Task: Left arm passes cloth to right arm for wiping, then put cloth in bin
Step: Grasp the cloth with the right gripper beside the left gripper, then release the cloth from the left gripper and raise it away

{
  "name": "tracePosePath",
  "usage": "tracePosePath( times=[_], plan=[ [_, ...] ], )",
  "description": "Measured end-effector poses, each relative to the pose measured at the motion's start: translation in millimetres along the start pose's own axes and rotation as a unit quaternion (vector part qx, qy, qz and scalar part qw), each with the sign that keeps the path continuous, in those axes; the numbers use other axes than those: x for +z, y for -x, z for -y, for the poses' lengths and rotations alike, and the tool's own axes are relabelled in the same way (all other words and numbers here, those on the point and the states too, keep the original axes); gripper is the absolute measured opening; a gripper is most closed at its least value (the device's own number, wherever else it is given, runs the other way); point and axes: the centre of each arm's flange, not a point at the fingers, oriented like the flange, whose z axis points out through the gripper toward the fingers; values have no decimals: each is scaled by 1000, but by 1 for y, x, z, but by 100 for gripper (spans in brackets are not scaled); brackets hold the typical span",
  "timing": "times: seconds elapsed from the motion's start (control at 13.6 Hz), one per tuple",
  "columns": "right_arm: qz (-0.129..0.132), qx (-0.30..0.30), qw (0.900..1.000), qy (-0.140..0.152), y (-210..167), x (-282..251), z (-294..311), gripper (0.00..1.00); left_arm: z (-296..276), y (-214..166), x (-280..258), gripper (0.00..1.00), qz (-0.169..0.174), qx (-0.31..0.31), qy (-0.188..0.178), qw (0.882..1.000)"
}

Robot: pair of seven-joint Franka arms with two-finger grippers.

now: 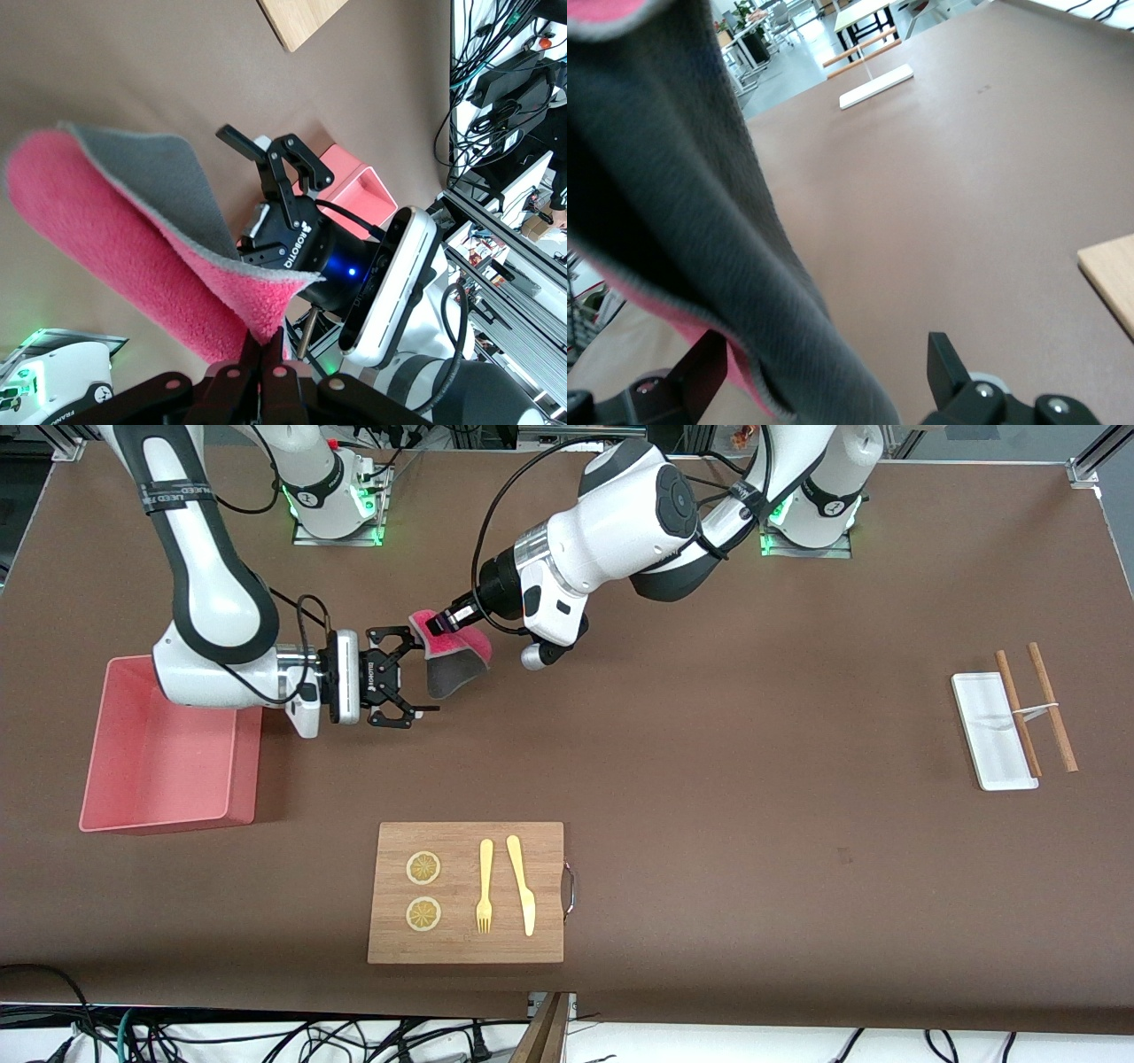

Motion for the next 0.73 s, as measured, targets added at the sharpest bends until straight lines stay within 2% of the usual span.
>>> tracePosePath(
  times=[0.29, 0.37, 0.59, 0.66, 0.73],
  plan=[
    [-5, -4, 1000, 13, -13, 23, 5, 96, 0, 0, 0, 2, 0, 0, 0, 1000],
    [-5, -4, 1000, 16, -13, 23, 4, 89, 0, 0, 0, 2, 0, 0, 0, 1000],
    [-7, 0, 1000, 28, -13, 14, 0, 52, -1, 0, -1, 2, 0, 0, 1, 1000],
    [-4, 2, 999, 34, -15, 6, -3, 43, -1, 1, -1, 2, 0, 1, 2, 1000],
    [5, 3, 999, 42, -18, -4, -7, 28, -2, 1, -2, 2, 0, 1, 3, 1000]
  ],
)
